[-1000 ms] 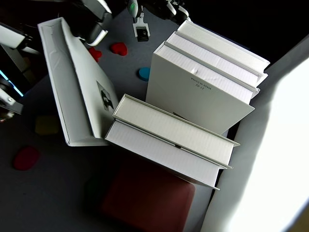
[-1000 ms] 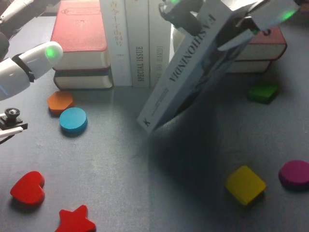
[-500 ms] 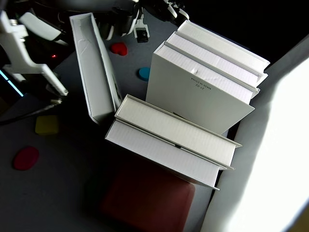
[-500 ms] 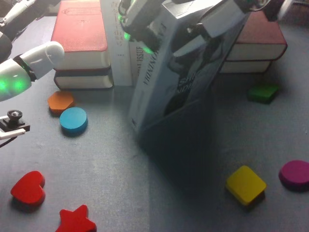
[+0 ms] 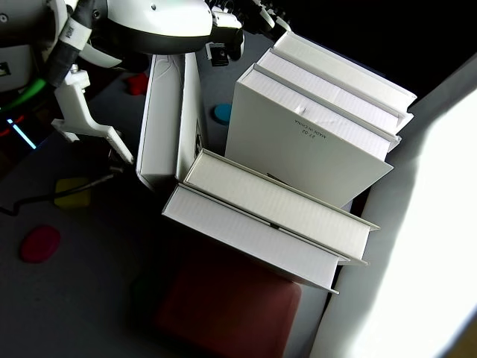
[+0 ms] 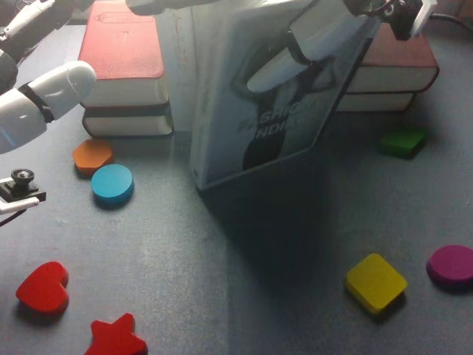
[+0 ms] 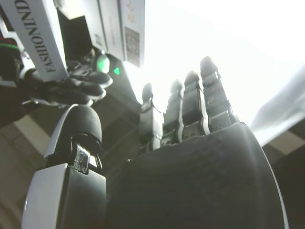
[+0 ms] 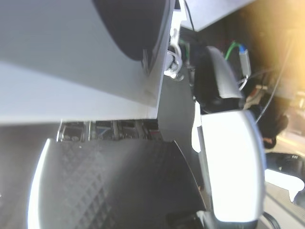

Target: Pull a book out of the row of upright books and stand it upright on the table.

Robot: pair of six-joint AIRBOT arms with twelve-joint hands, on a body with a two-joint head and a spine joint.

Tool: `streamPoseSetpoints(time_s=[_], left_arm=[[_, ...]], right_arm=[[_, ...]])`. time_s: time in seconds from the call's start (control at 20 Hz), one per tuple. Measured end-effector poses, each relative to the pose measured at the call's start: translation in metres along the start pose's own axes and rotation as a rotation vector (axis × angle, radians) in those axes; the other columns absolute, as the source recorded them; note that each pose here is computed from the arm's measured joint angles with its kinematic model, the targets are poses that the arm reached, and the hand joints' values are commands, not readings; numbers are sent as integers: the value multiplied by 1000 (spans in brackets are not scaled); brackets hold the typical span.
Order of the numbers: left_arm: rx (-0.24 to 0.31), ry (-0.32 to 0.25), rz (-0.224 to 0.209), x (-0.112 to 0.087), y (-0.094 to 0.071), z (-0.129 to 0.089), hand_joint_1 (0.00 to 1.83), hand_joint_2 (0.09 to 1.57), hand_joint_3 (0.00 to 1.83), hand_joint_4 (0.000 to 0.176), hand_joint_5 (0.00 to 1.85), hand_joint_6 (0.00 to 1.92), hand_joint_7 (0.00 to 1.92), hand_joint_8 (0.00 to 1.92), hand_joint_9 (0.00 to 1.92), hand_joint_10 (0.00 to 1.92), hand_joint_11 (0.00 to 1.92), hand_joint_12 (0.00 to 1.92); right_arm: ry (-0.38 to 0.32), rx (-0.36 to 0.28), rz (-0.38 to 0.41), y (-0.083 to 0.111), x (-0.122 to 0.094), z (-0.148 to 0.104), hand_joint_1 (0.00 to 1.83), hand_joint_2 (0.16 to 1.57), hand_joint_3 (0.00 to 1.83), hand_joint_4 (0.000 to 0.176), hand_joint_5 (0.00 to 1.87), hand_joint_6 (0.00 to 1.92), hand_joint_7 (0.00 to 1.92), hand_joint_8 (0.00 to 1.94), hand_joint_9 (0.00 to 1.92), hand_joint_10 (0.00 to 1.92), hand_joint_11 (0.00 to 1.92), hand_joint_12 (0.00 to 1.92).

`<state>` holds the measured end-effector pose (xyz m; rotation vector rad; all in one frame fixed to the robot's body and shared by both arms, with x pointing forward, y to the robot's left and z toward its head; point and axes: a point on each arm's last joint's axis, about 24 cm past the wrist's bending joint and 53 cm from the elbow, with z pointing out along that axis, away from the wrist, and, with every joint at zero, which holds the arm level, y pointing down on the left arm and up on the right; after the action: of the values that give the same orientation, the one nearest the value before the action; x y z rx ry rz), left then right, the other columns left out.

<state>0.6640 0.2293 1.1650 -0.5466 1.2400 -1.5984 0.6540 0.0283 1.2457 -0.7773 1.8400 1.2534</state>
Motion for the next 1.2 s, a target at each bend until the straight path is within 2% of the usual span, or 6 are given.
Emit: streamPoseSetpoints(time_s=[0.1,0.5,0.55,0.65,1.0,1.2], left_arm=[[-2,-2,0,-1,1,-1,294,1370,0,88,212,2,8,2,0,0,12,5],[11,-7,-2,-2,-2,-1,293,1375,1,88,200,2,0,0,0,0,0,0],[13,-7,-1,-2,-3,-2,308,1370,0,87,206,4,3,1,0,0,0,0],[10,-11,-2,-3,-2,-3,322,1372,0,88,210,5,10,3,0,0,22,11],[16,-34,-14,-7,-5,-11,390,1384,0,55,169,1,8,7,0,0,0,164],[34,-48,-11,-11,-10,-14,378,1374,0,70,82,4,0,0,0,0,0,41]], right_arm=[[-30,-5,9,-2,-4,-5,385,1137,0,99,0,0,0,0,0,0,0,0],[-252,19,51,-16,-51,-54,652,1074,11,45,0,0,0,0,0,0,0,0],[-283,23,56,-17,-55,-64,567,1048,0,124,0,0,0,0,0,0,0,0],[-338,27,66,-19,-61,-83,516,1085,15,123,0,0,0,0,0,0,0,0],[-540,52,186,-41,-46,-163,416,1278,33,101,32,15,0,0,0,0,0,0],[-612,85,220,-49,-30,-193,221,1346,41,4,0,0,0,0,0,0,0,0]])
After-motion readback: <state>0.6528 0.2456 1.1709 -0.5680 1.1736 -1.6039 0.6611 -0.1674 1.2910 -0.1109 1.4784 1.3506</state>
